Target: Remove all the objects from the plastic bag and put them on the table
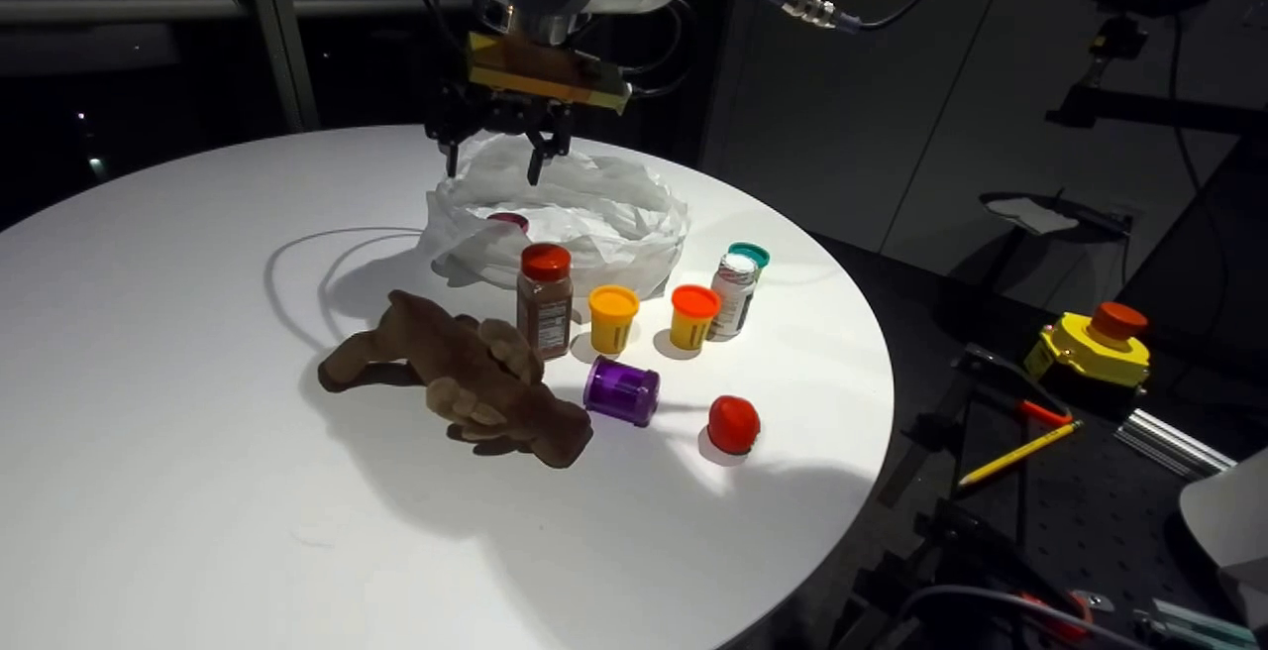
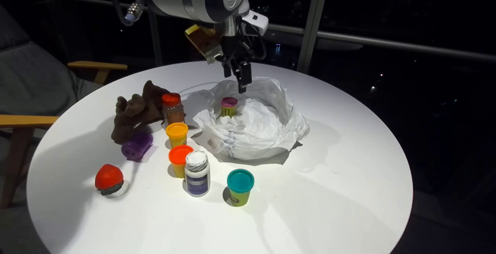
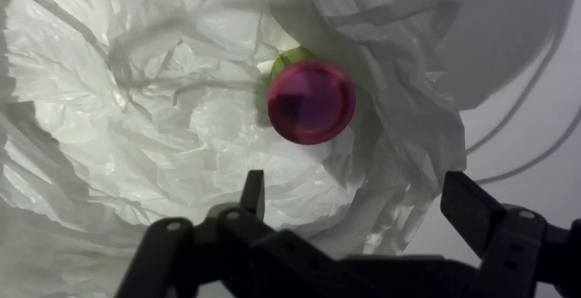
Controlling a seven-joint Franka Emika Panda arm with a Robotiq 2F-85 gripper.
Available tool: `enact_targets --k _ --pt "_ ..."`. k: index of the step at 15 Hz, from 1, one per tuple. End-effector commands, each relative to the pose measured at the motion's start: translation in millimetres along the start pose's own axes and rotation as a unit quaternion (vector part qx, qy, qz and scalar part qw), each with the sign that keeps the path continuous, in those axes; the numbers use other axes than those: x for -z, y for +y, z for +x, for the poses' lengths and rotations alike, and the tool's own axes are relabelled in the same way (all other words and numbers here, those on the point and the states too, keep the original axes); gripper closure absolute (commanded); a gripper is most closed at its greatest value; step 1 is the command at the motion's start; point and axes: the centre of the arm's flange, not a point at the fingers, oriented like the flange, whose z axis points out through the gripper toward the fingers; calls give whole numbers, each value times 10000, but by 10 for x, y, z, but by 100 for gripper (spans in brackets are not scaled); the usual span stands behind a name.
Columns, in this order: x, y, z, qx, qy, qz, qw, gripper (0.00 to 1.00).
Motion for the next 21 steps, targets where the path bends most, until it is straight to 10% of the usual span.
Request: enact_targets --k 1,19,21 --pt "-36 -64 27 -583 342 -197 9975 0" --pt "-465 -33 -146 -1413 -203 -528 9884 0" --pt "-441 -59 -155 -1391 -220 -494 9888 25"
